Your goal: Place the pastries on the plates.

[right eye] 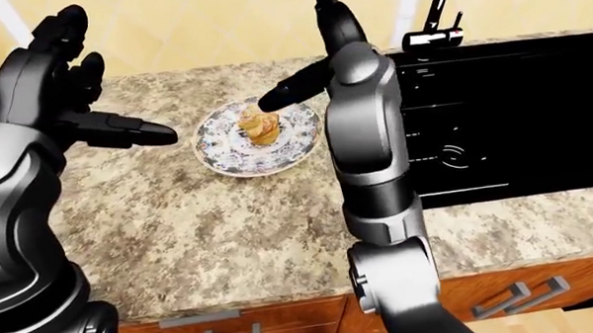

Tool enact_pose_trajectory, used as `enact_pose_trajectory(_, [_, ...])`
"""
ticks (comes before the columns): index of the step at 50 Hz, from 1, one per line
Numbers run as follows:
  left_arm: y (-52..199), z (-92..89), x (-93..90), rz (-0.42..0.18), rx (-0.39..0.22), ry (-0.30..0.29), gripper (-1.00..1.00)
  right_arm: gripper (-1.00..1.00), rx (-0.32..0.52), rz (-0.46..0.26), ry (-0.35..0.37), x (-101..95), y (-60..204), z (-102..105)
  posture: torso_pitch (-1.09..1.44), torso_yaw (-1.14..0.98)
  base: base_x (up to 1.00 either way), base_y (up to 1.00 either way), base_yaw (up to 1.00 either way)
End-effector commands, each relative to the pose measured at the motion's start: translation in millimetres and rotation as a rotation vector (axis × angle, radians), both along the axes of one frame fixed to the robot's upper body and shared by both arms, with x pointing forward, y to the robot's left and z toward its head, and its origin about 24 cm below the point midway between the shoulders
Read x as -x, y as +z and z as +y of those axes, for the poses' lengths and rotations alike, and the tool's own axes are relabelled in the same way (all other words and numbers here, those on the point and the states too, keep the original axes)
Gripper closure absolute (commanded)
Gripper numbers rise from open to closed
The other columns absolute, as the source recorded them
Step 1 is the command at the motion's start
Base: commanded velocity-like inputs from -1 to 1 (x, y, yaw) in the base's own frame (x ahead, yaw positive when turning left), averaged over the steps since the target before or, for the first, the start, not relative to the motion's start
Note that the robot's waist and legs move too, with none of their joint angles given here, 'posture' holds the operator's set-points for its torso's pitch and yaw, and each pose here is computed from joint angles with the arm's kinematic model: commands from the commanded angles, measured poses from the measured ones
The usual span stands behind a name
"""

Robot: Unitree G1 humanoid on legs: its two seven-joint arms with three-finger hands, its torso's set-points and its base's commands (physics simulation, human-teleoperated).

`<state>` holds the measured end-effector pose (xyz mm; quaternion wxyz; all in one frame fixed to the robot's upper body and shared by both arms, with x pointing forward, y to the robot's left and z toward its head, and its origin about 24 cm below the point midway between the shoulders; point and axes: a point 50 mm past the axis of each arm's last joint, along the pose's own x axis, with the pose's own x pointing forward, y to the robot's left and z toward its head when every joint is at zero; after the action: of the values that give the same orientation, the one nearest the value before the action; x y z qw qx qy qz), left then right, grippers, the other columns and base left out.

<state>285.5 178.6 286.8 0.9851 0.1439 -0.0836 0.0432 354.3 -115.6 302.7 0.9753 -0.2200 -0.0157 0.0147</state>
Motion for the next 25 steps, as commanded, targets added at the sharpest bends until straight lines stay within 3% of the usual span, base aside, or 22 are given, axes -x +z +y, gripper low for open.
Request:
enact_pose_trajectory(1, [13.9,2.0,6.3,-0.073,-0.016,0.014,-1.0,-1.0,-0.015,-0.063,-0.01,11.8,17.8,-4.4,0.0,0.0,0.0,0.0,0.0])
enact_pose_trajectory(12, [25.1,9.4,15.5,-0.091,-0.031,0.042,-1.0,-1.0,-0.078,-0.127,-0.054,55.2,36.9,-27.9,0.0,0.0,0.0,0.0,0.0])
enact_pose_trajectory(16, [25.6,11.2,17.0,-0.088,-0.038,0.047,-1.0,-1.0,-0.097,-0.137,-0.068,66.5,22.8,-38.7,0.0,0.0,0.0,0.0,0.0])
enact_pose_trajectory(25, [30.3,23.5,26.3,-0.097,-0.038,0.083,-1.0,-1.0,-0.143,-0.169,-0.107,93.7,31.5,-58.9,0.0,0.0,0.0,0.0,0.0])
